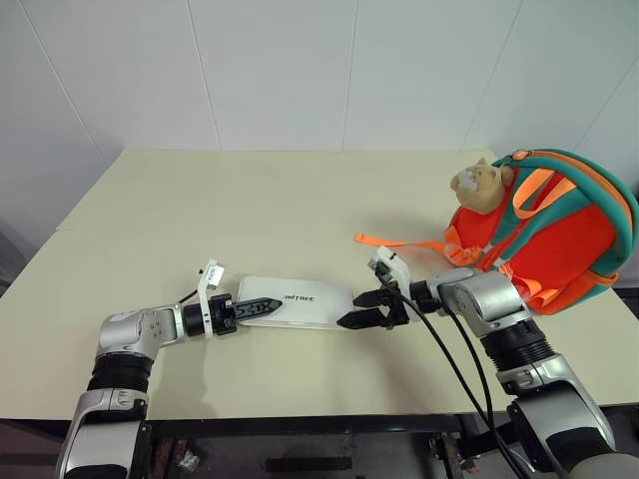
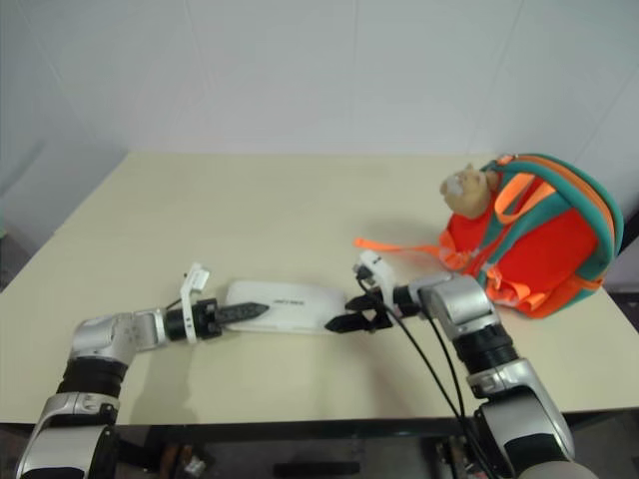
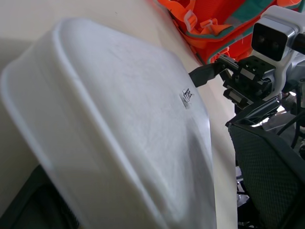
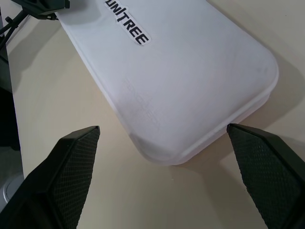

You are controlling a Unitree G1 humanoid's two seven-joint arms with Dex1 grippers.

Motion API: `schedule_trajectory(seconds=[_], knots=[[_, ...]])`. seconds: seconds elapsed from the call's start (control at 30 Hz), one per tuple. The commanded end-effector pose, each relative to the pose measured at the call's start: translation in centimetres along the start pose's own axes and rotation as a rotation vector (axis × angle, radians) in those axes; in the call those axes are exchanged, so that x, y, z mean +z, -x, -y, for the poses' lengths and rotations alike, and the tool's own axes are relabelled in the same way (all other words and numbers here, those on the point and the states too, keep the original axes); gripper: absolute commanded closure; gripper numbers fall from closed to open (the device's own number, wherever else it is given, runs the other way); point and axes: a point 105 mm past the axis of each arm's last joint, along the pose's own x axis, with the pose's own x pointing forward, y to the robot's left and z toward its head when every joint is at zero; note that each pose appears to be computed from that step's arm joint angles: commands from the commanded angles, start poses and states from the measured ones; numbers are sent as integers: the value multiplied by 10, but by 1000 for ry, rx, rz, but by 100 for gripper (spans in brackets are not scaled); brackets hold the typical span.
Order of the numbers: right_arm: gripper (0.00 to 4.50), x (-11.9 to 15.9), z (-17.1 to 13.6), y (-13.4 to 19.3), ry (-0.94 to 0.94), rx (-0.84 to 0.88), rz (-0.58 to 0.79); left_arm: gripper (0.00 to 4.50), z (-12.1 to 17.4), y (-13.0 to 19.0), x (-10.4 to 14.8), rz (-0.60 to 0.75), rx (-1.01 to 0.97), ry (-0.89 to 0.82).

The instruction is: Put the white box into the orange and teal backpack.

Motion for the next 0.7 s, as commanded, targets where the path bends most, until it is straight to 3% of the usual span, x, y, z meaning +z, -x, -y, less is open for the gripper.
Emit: schedule_trajectory(seconds=[0.03, 0.1, 0.43, 0.7], knots=[[0, 13, -4, 4, 57, -1, 30, 4, -3, -4, -14, -37, -10, 66], [0, 12, -3, 5, 58, -4, 28, 4, -2, -1, -10, -26, -16, 76], [0, 3, -1, 7, 72, -13, 10, 297, 23, 8, 1, -8, -118, 143], [0, 6, 0, 17, 98, -47, 95, 310, 39, 17, 11, 64, -139, 46]])
